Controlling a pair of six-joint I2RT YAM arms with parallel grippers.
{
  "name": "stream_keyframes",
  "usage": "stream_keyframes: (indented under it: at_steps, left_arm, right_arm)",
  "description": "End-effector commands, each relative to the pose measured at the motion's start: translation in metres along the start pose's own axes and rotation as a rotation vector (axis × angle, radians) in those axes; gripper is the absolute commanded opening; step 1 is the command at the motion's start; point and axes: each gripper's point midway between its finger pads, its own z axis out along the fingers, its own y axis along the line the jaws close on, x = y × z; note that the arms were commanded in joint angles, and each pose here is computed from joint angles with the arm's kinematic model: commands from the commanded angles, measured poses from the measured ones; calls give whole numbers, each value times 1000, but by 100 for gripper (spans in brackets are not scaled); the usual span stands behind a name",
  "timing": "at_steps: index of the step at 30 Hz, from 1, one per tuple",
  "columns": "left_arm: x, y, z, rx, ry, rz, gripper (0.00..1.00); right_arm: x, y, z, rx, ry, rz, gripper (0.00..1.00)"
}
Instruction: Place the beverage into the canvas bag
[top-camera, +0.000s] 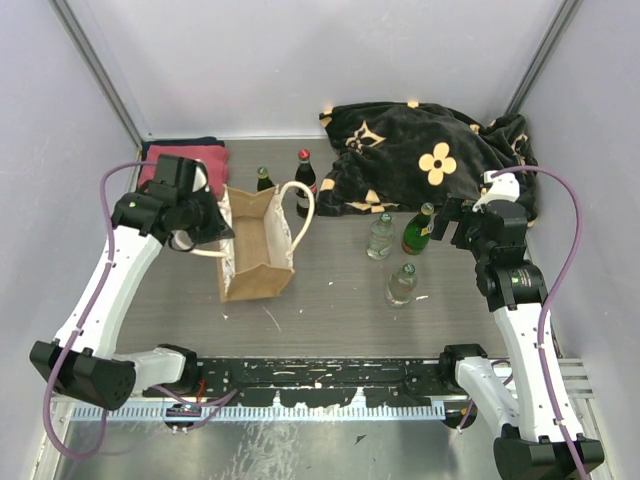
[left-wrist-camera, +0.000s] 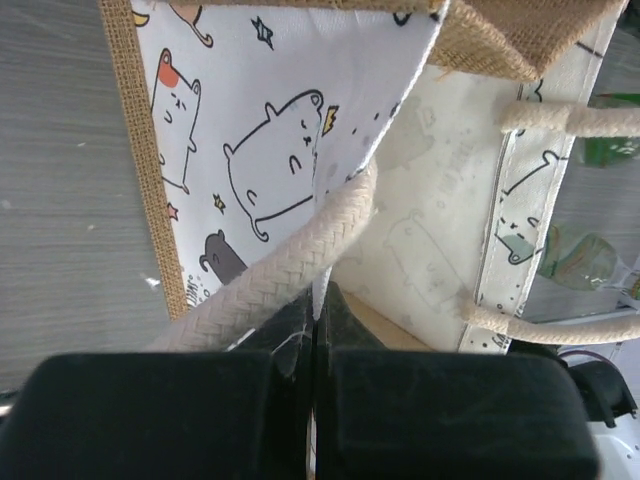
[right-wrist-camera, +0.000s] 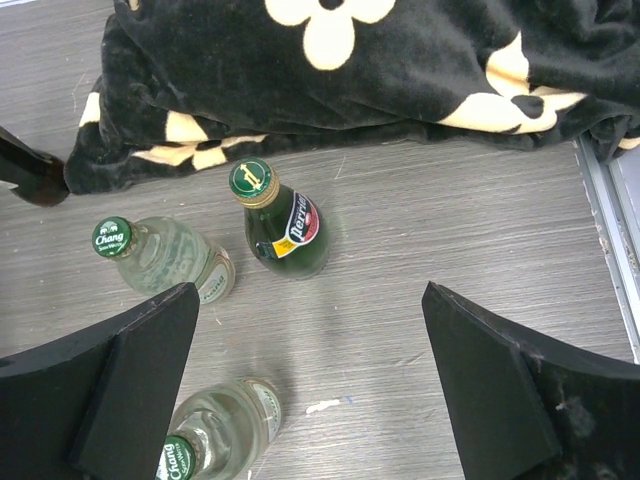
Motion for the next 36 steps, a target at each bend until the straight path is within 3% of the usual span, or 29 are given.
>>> stream_keyframes:
  at_steps: [1,8,14,24,36]
  left_arm:
    - [-13,-44,7,90,-85,-46,0]
    - [5,-93,31,191,-86,-101,0]
    - [40,-108,71,172,24,-78,0]
    - [63,-144,96,250,86,-38,0]
    - [84,-146,122,283,151,-62,0]
  right_arm:
    - [-12,-7,-4,36,-56,-9,100]
    - [-4,-11,-4,54,-45,16,100]
    - [-5,-13,-3,67,-45,18,100]
    - [3,-16,0,81,-44,25,100]
    - [8,-18,8,86,-37,2,100]
